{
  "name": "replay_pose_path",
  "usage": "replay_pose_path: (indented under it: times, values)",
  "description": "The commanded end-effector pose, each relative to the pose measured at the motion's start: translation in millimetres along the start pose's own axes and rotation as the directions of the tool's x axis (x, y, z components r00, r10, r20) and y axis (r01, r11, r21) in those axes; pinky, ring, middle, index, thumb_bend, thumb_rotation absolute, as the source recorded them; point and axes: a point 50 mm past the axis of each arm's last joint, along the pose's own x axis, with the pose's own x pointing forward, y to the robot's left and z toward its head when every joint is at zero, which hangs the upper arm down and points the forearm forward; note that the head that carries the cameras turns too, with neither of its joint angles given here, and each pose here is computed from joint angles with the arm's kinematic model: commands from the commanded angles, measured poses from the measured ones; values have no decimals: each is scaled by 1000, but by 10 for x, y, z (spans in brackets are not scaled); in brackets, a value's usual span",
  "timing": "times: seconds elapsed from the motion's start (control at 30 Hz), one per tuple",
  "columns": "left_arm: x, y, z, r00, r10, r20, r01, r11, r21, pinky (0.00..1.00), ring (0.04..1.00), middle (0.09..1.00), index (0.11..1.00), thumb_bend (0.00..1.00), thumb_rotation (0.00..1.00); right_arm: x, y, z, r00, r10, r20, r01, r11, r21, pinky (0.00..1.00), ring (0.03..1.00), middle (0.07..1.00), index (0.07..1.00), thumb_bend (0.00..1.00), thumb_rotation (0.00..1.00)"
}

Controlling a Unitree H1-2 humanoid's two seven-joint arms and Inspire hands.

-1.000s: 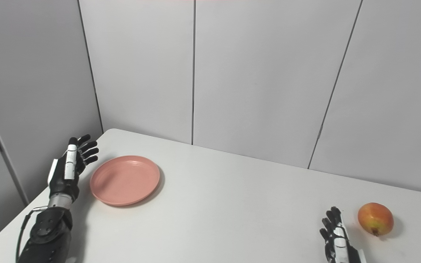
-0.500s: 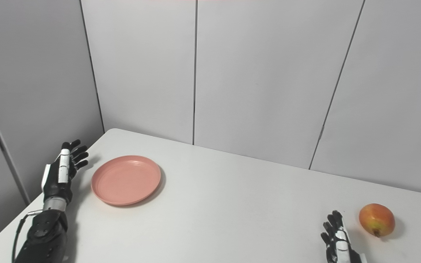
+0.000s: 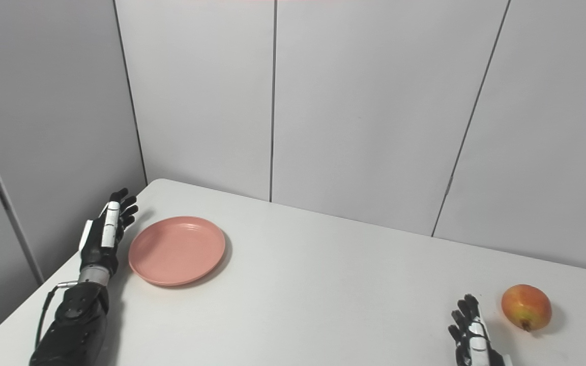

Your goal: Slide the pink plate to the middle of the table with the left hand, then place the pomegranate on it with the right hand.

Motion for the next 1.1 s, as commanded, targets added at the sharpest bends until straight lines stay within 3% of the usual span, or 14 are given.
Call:
replay_pose_path:
  times: [0.0, 0.33, 0.5, 1.07]
  values:
    - [85, -109, 139, 999, -28, 46, 29, 999, -16, 939, 902, 906, 907, 621, 1000, 33, -13, 74, 1000, 1, 24, -1, 1000, -2, 1000, 1000, 1000, 1000, 308, 1000]
    - [57, -189, 105, 995, -92, 31, 91, 996, 6, 961, 914, 907, 906, 628, 1000, 36, -11, 85, 1000, -1, 29, 1, 1000, -10, 1000, 1000, 1000, 1000, 297, 1000]
    - [55, -190, 102, 994, -109, 8, 109, 994, 15, 891, 893, 888, 878, 609, 1000, 35, -13, 88, 1000, -1, 29, 1, 1000, -3, 1000, 1000, 1000, 1000, 288, 1000]
    - [8, -360, 88, 980, -201, -11, 201, 979, -35, 866, 880, 886, 890, 626, 1000, 38, -9, 97, 999, 0, 35, 0, 1000, -5, 1000, 1000, 1000, 1000, 301, 1000]
